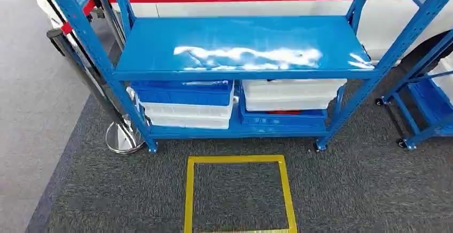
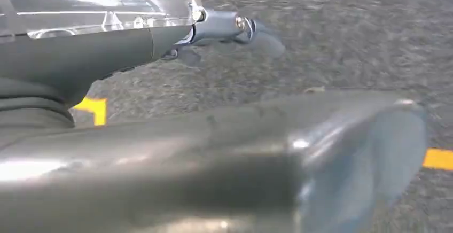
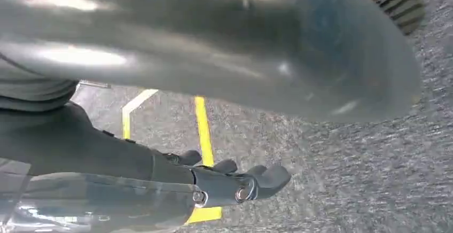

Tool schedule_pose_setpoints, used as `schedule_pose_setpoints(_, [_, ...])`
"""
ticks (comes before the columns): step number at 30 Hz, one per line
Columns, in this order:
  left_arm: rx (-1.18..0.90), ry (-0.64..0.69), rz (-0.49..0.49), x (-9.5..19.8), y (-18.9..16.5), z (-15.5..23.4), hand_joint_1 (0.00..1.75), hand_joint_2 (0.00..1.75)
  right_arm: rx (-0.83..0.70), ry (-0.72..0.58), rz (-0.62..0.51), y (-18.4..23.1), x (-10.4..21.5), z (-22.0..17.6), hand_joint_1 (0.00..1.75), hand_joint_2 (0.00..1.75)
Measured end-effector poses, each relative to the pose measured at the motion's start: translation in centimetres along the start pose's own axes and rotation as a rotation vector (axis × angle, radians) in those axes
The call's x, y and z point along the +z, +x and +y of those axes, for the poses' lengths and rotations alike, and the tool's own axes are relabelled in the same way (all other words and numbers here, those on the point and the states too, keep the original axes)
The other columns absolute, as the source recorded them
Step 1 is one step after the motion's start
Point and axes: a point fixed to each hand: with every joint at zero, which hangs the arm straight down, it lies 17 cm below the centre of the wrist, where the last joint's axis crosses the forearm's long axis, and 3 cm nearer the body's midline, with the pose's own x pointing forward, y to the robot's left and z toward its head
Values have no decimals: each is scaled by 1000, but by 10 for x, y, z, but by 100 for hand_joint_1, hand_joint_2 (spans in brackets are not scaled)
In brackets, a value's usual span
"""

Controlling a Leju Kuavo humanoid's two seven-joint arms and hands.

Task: Take the parts from the cabinet and place them on the table.

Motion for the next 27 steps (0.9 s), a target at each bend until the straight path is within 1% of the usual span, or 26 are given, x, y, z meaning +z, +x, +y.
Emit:
schedule_pose_setpoints(7, [-21,24,0,-2,1,6,0,0,-17,3,-7,5,0,1,0,0])
schedule_pose_setpoints(8, [-24,29,1,-2,1,7,0,0,-14,2,-6,4,0,1,0,175])
schedule_pose_setpoints(9, [-26,31,4,-2,0,8,0,0,-12,2,-6,4,0,1,0,175])
schedule_pose_setpoints(10, [-29,34,7,-1,-2,9,0,0,-9,2,-8,4,0,1,0,0])
schedule_pose_setpoints(13, [-31,36,19,2,-9,11,0,0,-20,6,-9,5,0,2,0,0])
schedule_pose_setpoints(16, [-34,42,28,3,-14,15,0,0,-31,15,-21,14,1,7,0,0])
schedule_pose_setpoints(20, [-30,43,20,1,-8,14,0,0,-27,2,-20,13,0,2,0,0])
schedule_pose_setpoints(27, [-17,36,25,1,-9,13,0,0,-16,-4,-12,7,0,-3,0,0])
